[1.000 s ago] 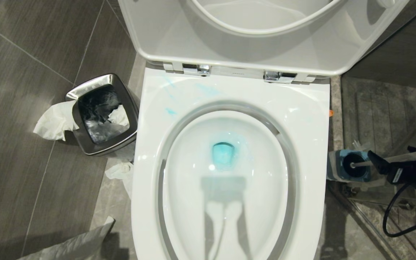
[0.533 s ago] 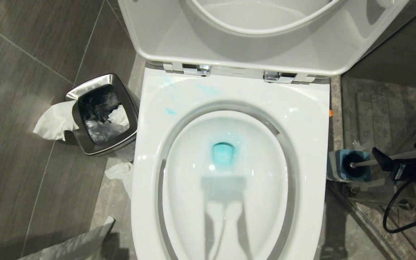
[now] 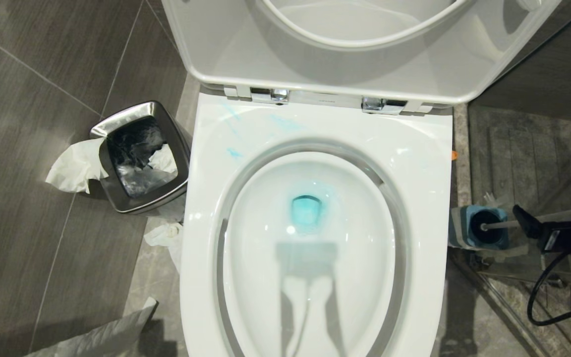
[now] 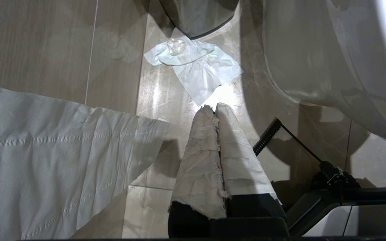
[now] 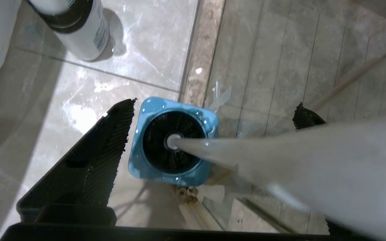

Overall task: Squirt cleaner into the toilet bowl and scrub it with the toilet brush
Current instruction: Scrub the toilet bowl

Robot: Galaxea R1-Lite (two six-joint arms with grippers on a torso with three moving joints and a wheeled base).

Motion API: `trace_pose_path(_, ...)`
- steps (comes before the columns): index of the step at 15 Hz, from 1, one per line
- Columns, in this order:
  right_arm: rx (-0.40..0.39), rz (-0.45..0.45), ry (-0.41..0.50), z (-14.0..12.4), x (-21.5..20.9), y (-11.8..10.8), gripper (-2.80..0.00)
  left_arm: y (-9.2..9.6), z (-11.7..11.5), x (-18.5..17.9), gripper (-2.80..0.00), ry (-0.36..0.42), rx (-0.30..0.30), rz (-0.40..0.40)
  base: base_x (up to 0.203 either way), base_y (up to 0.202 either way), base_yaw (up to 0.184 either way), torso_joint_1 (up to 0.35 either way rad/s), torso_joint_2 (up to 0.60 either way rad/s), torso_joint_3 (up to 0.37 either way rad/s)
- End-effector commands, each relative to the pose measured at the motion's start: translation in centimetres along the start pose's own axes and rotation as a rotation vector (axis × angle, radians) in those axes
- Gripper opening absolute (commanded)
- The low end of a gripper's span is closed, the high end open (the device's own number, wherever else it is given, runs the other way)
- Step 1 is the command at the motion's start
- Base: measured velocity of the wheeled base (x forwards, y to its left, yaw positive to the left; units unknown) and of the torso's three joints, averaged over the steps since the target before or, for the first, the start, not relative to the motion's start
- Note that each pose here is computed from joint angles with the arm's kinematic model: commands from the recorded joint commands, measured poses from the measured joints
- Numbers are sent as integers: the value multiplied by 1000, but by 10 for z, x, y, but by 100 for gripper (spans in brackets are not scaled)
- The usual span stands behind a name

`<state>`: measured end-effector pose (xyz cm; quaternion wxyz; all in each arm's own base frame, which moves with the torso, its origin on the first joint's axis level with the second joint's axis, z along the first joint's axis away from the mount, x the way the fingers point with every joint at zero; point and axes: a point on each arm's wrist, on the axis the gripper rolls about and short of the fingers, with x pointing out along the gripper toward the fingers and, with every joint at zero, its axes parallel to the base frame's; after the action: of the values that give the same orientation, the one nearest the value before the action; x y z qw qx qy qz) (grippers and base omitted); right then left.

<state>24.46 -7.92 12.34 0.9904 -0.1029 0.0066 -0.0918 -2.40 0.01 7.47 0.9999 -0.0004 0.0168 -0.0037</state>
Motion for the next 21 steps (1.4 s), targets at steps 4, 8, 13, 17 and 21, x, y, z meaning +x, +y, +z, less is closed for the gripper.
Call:
trace_pose_path(4,-6,0,0,0,-2,0,-280,0,0,0,-280,2,-1,1,0,0,0,0,0,0)
trace_pose_path(8,-8,-1,-5,0,-2,0,-280,0,0,0,-280,2,-1,0,0,0,0,0,0,0)
trace_pose_path(13,-12,-8,-32,5,0,-1,-280,0,0,0,-280,2,-1,0,0,0,0,0,0,0)
trace_pose_path(17,-24,2,-38,11,-21,1,-280,0,0,0,-280,2,-1,0,0,0,0,0,0,0)
trace_pose_path(21,-25,42,-61,19,-70,7,-280,0,0,0,-280,2,-1,0,0,0,0,0,0,0)
